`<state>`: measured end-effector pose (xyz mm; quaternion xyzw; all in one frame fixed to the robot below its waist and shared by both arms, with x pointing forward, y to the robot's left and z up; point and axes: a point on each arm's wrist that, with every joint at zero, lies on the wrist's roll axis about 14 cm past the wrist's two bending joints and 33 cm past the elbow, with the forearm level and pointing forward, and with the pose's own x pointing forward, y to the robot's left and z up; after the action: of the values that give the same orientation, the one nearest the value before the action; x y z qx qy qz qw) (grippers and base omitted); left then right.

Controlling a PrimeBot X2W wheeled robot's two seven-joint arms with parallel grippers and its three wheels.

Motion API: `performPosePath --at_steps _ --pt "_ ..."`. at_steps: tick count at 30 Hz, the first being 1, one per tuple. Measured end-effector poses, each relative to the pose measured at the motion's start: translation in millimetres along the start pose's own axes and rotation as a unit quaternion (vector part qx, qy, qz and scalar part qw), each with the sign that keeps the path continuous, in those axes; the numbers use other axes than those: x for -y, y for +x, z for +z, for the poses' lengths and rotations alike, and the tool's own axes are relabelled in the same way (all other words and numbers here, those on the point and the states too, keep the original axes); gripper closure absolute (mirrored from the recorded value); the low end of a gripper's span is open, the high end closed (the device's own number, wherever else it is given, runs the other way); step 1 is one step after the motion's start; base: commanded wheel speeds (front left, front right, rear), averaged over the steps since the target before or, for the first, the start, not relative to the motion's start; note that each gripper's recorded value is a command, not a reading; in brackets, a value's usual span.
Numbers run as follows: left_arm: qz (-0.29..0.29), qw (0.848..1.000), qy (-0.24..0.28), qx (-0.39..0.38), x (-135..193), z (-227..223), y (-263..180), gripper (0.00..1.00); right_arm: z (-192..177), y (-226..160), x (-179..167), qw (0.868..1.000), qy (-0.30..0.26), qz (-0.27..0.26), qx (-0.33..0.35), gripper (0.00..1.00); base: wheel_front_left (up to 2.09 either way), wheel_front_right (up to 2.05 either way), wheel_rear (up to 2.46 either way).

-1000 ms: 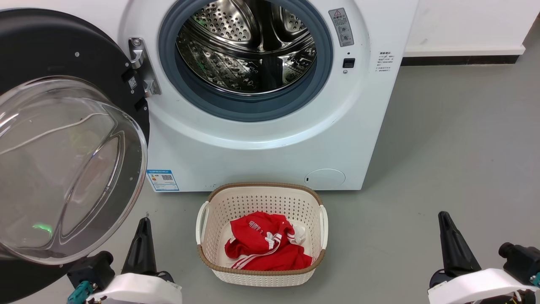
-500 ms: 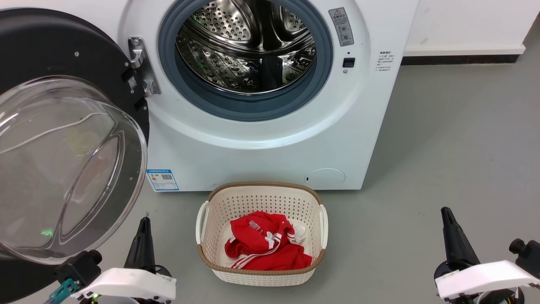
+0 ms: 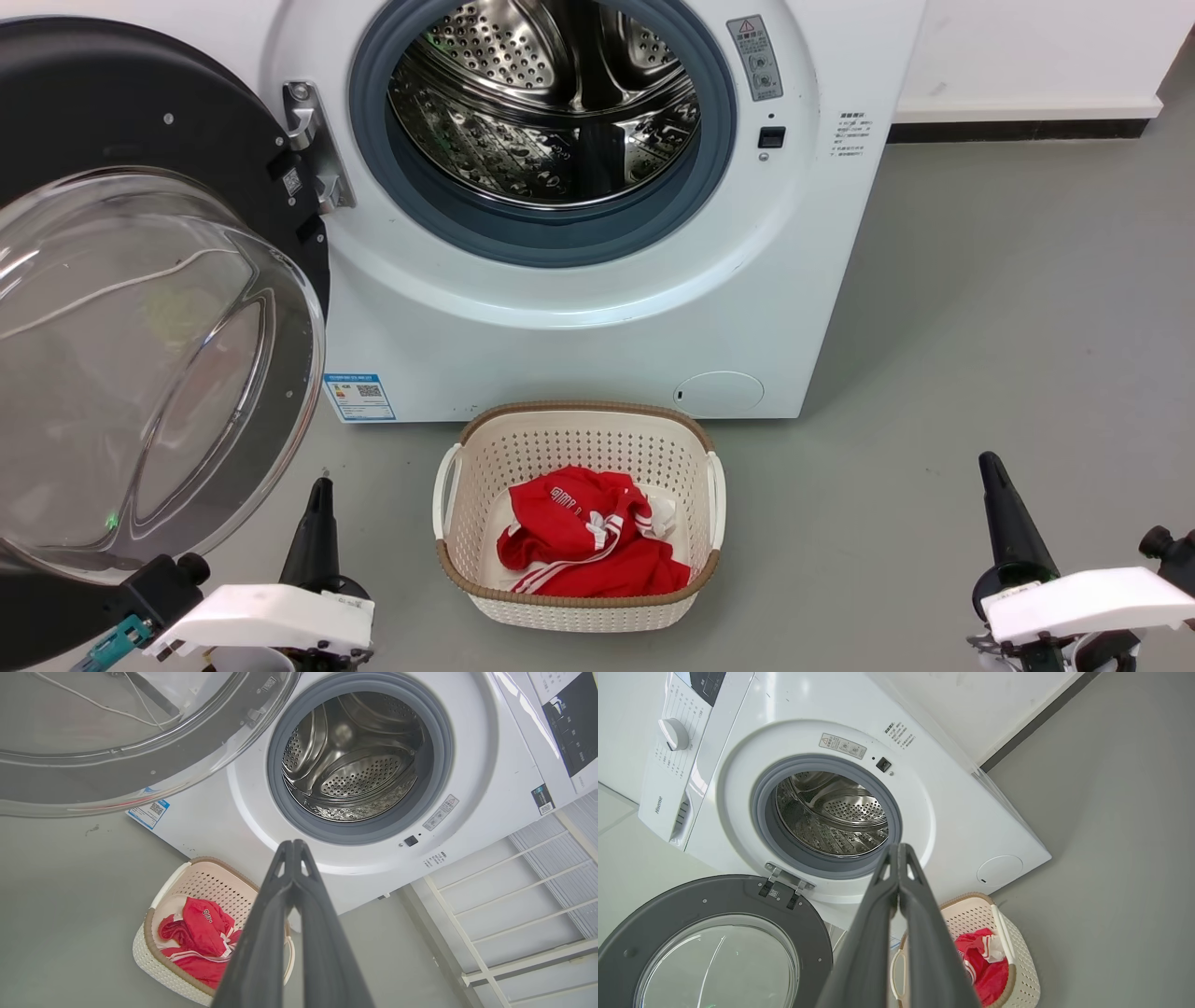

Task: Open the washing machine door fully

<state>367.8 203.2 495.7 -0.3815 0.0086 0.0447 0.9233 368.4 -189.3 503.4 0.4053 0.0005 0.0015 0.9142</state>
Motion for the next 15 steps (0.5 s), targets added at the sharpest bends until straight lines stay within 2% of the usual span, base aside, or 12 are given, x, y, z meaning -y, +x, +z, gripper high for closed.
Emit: performPosePath --at_steps 15 --pt "0.000 0.995 -0.096 -0.012 -0.2 -1.5 4.5 1.00 1.3 4.7 3.3 0.996 0.090 -0.007 -0.002 1.00 0.00 0.00 0.00"
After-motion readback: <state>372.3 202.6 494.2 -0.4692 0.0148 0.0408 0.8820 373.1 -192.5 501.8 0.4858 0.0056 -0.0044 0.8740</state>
